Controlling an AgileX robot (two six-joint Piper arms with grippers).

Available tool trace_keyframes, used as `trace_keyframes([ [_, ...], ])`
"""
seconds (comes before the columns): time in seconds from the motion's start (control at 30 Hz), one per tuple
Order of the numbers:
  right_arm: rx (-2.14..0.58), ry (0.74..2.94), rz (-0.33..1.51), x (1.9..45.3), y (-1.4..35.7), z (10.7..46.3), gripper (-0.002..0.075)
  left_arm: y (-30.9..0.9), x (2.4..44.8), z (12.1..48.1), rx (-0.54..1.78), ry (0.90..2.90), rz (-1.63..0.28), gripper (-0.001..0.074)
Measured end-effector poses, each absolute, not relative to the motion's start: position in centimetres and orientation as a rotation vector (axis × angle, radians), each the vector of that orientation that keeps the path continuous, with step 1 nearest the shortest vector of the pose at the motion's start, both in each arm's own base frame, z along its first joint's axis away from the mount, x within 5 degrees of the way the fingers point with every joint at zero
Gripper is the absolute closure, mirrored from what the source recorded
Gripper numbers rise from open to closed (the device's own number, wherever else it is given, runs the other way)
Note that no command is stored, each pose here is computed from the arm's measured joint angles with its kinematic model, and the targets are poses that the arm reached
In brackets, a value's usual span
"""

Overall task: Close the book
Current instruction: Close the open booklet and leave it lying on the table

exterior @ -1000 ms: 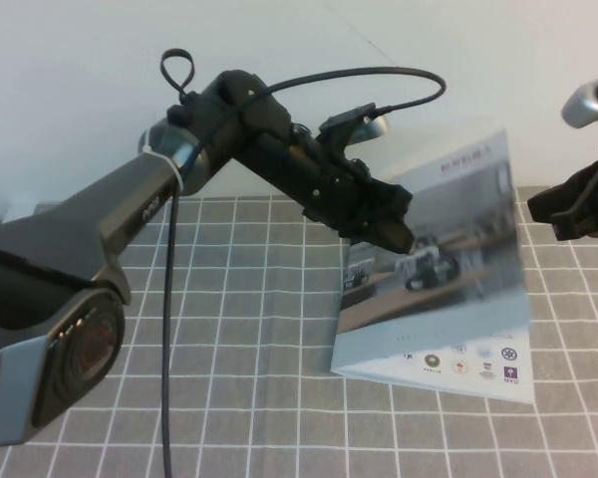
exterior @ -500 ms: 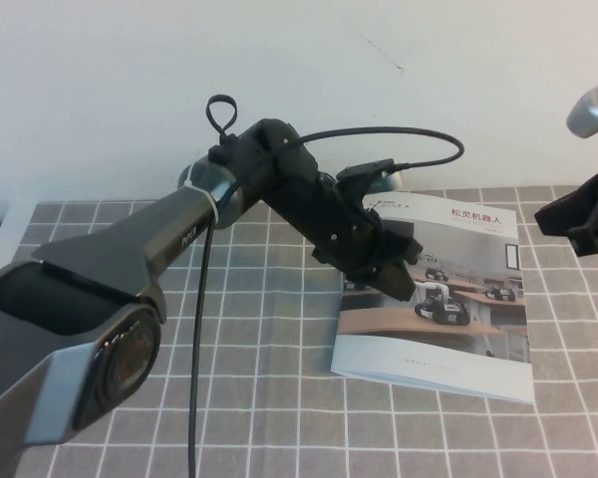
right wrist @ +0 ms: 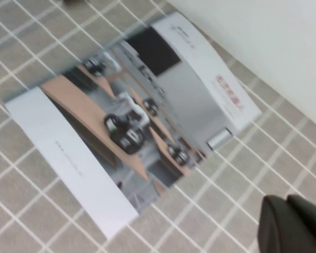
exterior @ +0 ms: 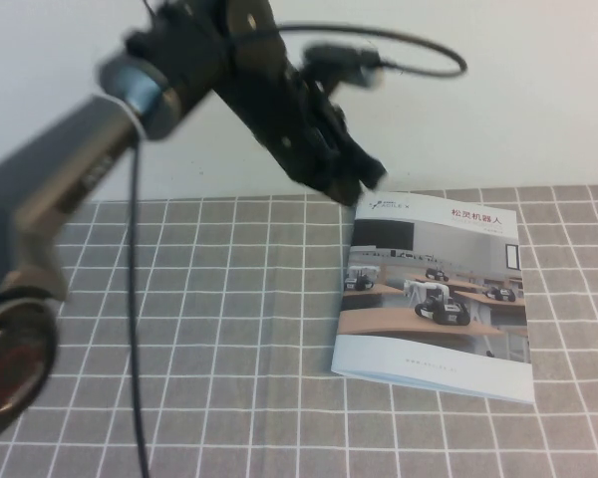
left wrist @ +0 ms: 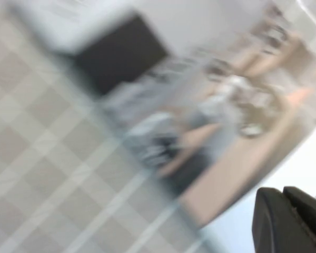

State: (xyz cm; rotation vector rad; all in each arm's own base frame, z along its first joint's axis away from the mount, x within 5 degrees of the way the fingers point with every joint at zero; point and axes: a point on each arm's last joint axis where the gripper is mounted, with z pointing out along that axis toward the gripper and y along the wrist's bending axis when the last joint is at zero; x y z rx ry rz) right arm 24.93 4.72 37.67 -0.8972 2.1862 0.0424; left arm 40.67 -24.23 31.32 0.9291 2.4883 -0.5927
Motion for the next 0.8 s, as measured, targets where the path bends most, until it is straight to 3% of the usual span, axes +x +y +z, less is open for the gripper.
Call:
trace_keyframes([
  [0.23,-0.805,2.188,-0.012,19.7,3.6,39.8,0.0729,-18.2,36.3,42.5,0.705,2.32,-0.143,0.0736],
  [0.43,-0.726,2.196,-0.05,14.4,2.6,37.0,0.0729,-14.8,30.7,48.8,0.612,2.162,-0.106,0.0736],
  [0.67,-0.617,2.13,-0.071,8.7,1.7,32.2,0.0729,-11.8,24.6,48.7,0.584,2.015,-0.138,0.0736],
  [0.8,-0.533,2.063,-0.044,6.9,1.6,29.4,0.0729,-10.5,21.3,45.2,0.544,1.914,-0.21,0.0736],
])
